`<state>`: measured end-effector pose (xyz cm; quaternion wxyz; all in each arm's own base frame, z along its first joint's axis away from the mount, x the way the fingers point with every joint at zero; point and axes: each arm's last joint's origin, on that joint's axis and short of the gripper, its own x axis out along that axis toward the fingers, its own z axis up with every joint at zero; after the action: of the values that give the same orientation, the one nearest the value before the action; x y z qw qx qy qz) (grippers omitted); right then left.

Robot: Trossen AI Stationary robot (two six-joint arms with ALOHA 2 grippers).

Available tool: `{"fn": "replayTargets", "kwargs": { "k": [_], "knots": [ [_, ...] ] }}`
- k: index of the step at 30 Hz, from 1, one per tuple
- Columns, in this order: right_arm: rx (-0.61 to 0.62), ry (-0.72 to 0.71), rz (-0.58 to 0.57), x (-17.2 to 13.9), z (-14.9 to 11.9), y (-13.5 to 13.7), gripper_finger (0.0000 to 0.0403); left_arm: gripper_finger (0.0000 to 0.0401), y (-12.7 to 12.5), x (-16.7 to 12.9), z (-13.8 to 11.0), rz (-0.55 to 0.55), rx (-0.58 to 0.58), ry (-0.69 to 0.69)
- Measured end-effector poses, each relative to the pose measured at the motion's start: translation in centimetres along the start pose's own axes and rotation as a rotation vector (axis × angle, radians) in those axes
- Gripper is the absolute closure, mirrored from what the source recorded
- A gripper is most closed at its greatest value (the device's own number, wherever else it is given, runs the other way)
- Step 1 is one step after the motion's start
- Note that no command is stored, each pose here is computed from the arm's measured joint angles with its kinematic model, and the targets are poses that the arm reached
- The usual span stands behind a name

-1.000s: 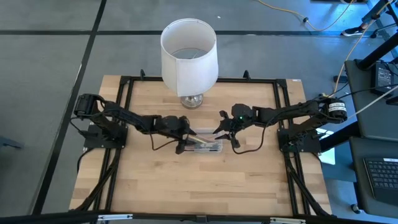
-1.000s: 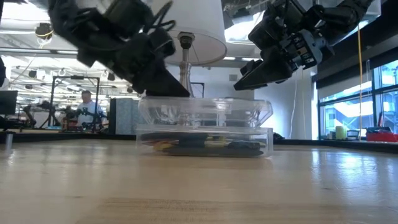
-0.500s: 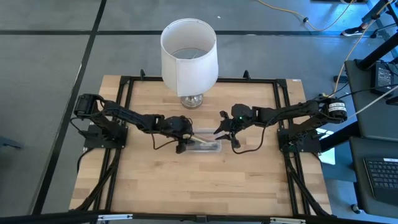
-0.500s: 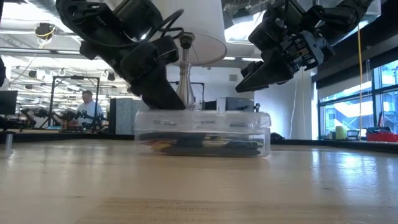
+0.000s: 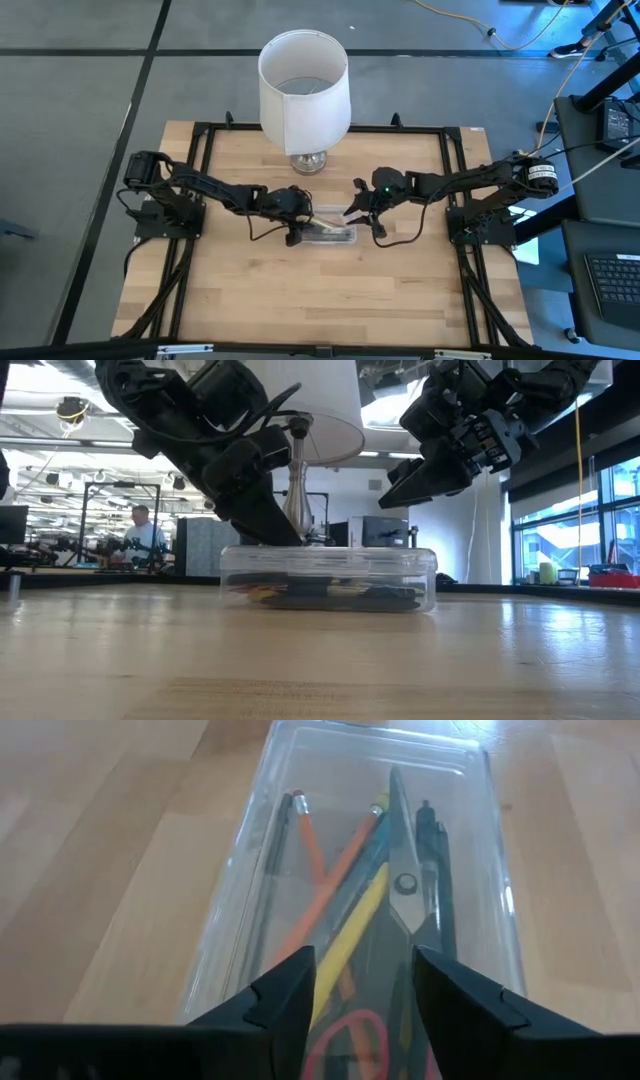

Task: Pick & place school supplies into a supply box
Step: Close the transparent supply box

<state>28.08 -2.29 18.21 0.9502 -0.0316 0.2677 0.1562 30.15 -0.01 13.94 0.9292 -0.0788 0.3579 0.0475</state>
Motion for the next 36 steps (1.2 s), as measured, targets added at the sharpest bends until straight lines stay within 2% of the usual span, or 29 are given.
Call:
{"fn": "replayTargets", "kwargs": {
  "k": [2, 4, 9, 11, 13, 19, 22, 25, 27, 32, 36],
  "knots": [
    [-0.002, 0.0, -0.003, 0.0, 0.0, 0.1, 0.0269, 0.0245, 0.0, 0.1, -0.1, 0.004, -0.001, 0.004],
    [-0.012, 0.013, -0.055, 0.2, 0.1, 0.4, 0.0269, 0.0253, 0.1, 0.2, -0.1, 0.007, -0.018, 0.006],
    [-0.076, 0.111, -0.293, 1.0, 1.6, 2.5, 0.0269, 0.0276, 0.0, 0.2, -0.2, 0.019, -0.036, 0.003],
    [-0.098, 0.136, -0.344, 1.1, 2.4, 3.6, 0.0269, 0.0286, -0.1, 0.2, -0.2, 0.027, -0.033, 0.001],
    [-0.102, 0.104, -0.325, 1.3, 3.5, 4.7, 0.0269, 0.0295, -0.1, 0.2, -0.2, 0.03, -0.033, 0.001],
    [-0.048, -0.049, -0.074, 1.8, 5.2, 7.7, 0.0269, 0.0322, -0.1, 0.2, -0.3, 0.032, -0.034, 0.003],
    [-0.075, -0.087, -0.041, 1.8, 5.6, 8.2, 0.027, 0.0332, -0.1, 0.2, -0.3, 0.03, -0.034, 0.003],
    [-0.058, -0.064, -0.162, 2.6, 5.2, 8.8, 0.0269, 0.0339, -0.1, 0.2, -0.3, 0.028, -0.035, 0.002],
    [-0.094, 0.002, -0.262, 3.8, 4.1, 9.4, 0.027, 0.034, -0.1, 0.2, -0.3, 0.028, -0.036, 0.002],
    [-0.174, 0.076, -0.429, 7.1, 2.2, 11.2, 0.027, 0.0336, -0.1, 0.3, -0.3, 0.023, -0.038, -0.001],
    [-0.242, 0.111, -0.527, 9.6, 2.5, 12.4, 0.0269, 0.0338, -0.1, 0.3, -0.3, 0.017, -0.063, -0.002]
  ]
}}
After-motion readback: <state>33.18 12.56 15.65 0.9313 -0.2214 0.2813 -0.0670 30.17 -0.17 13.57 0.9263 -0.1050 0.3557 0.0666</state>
